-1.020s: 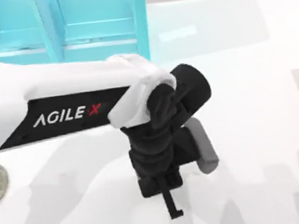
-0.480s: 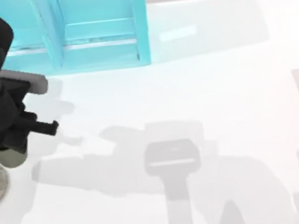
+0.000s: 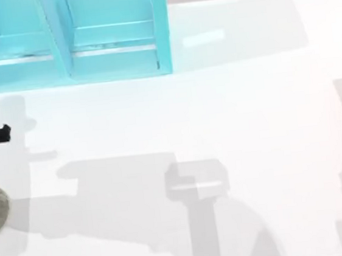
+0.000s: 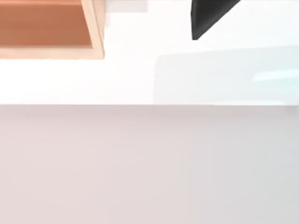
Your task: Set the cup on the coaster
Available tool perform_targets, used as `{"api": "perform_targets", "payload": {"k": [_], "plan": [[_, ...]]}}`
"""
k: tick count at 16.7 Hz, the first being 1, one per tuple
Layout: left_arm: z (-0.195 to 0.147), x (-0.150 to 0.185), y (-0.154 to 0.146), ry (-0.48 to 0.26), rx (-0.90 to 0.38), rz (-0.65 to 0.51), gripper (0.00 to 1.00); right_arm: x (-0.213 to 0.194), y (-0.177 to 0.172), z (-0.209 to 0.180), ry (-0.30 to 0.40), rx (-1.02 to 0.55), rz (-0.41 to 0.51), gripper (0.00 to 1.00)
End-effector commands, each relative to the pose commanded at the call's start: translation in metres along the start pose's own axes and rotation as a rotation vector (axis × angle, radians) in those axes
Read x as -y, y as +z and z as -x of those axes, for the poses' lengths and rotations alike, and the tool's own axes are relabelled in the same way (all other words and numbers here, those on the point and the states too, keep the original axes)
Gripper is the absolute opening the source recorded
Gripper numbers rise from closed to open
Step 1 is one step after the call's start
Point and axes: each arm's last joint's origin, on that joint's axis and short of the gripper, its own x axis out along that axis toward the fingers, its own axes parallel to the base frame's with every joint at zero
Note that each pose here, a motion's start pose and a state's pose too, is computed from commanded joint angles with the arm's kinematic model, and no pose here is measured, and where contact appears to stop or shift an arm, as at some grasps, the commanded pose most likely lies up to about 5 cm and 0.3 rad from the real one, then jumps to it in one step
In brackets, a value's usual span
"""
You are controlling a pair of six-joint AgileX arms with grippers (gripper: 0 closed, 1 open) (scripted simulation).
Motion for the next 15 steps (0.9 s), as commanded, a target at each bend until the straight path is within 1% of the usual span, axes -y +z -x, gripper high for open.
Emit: {"api": "perform_targets", "payload": {"k": [4, 8, 11, 15], "plan": [[-0.005, 0.000, 0.001, 0.002, -0.001, -0.006, 0.00, 0.000, 0.000, 0.000, 0.000, 0.000, 0.000, 1.00], [-0.039, -0.006, 0.003, 0.001, 0.015, -0.004, 0.00, 0.000, 0.000, 0.000, 0.000, 0.000, 0.000, 1.00], [-0.062, -0.010, 0.000, 0.000, 0.003, -0.001, 0.00, 0.000, 0.000, 0.000, 0.000, 0.000, 0.000, 1.00], [-0.064, -0.010, 0.000, 0.000, 0.000, 0.000, 0.00, 0.000, 0.000, 0.000, 0.000, 0.000, 0.000, 1.00]]}}
